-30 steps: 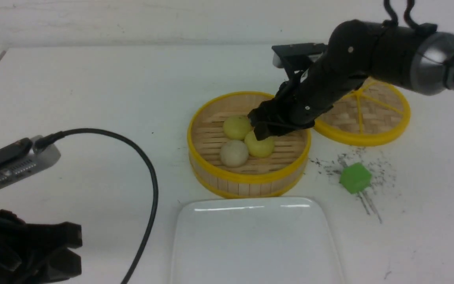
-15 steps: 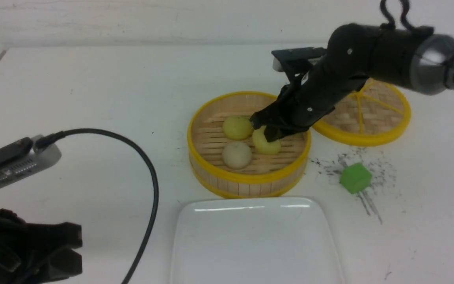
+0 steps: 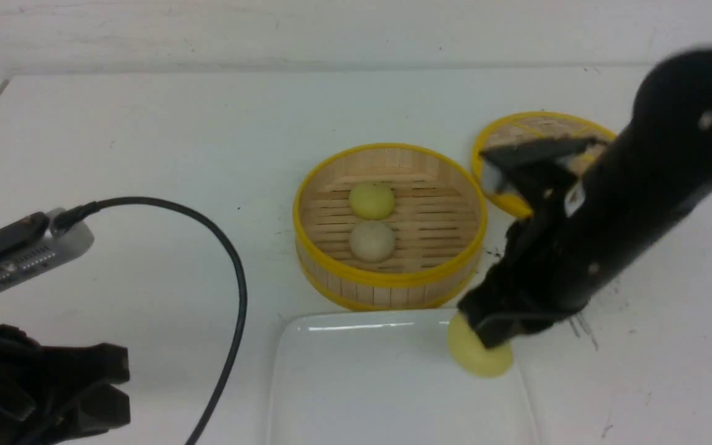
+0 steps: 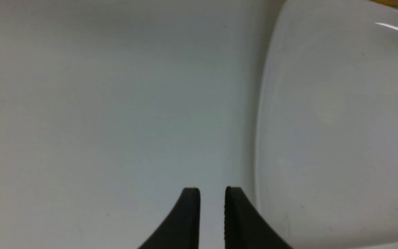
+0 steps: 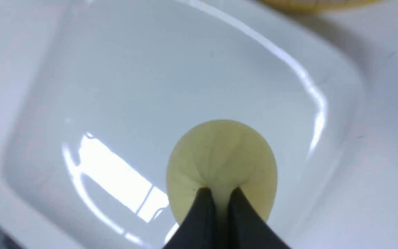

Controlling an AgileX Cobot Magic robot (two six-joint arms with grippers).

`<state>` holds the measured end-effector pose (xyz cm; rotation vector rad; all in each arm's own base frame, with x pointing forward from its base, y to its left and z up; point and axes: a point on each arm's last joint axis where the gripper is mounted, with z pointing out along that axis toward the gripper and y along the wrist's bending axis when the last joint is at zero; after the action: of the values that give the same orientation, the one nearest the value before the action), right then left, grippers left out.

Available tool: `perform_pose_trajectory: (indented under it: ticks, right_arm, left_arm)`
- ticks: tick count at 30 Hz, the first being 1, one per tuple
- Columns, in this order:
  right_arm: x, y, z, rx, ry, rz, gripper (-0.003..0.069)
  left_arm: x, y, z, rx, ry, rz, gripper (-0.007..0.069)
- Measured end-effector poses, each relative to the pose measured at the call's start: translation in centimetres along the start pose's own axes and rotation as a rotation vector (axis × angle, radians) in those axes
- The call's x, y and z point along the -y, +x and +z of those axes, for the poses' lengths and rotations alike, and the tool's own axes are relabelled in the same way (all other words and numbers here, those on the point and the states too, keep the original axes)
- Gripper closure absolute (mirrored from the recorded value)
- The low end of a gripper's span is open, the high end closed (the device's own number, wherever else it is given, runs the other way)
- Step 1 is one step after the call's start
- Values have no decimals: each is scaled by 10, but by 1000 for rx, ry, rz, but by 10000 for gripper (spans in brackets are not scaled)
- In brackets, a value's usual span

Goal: Put the steamed buns into the plate on the white tablecloth.
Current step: 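Move the steamed bun from the bamboo steamer onto the white plate with the right gripper, then reach into the bamboo steamer and grasp a bun with the left gripper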

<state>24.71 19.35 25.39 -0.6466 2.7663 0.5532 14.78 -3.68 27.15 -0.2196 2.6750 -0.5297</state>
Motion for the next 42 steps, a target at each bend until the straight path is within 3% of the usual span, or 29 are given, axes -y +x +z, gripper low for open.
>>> perform_pose_trajectory:
  ticks: [5,12,15,20,22,25,29,30,32,33,34,36,42]
  right_arm:
    - [7,16,51,72,43,10,568]
    - [12,16,68,91,55,77,357]
    - [6,14,53,64,45,49,250]
    - [-10,2,-13,97,89,-110,199]
    - [-11,2,-30,98,124,-142,203]
    - [-7,19,-74,89,246,-178,269]
    - [2,49,-117,55,379,-126,460]
    - [2,50,-119,57,387,-120,482]
    - [3,66,-140,126,401,-94,617]
    - [4,71,-144,136,400,-87,647]
    - [4,74,-146,143,398,-85,652]
    - [8,100,-153,166,398,-79,673]
    - [17,136,-151,169,396,-77,673]
  left_arm:
    - [0,-1,0,9,1,-14,468]
    - [0,-1,3,-18,-5,-28,408]
    - [4,-10,-1,-23,-1,-27,356]
    - [19,-41,-13,-27,15,-10,323]
    - [23,-50,-14,-32,20,-10,321]
    - [33,-79,-6,-70,46,-28,319]
    - [53,-99,20,-167,77,4,319]
    - [55,-101,23,-174,78,8,319]
    - [83,-107,42,-218,101,86,319]
    - [92,-107,47,-224,108,113,319]
    - [98,-110,48,-220,112,129,319]
    - [136,-120,70,-229,110,214,307]
    - [179,-141,113,-207,39,274,260]
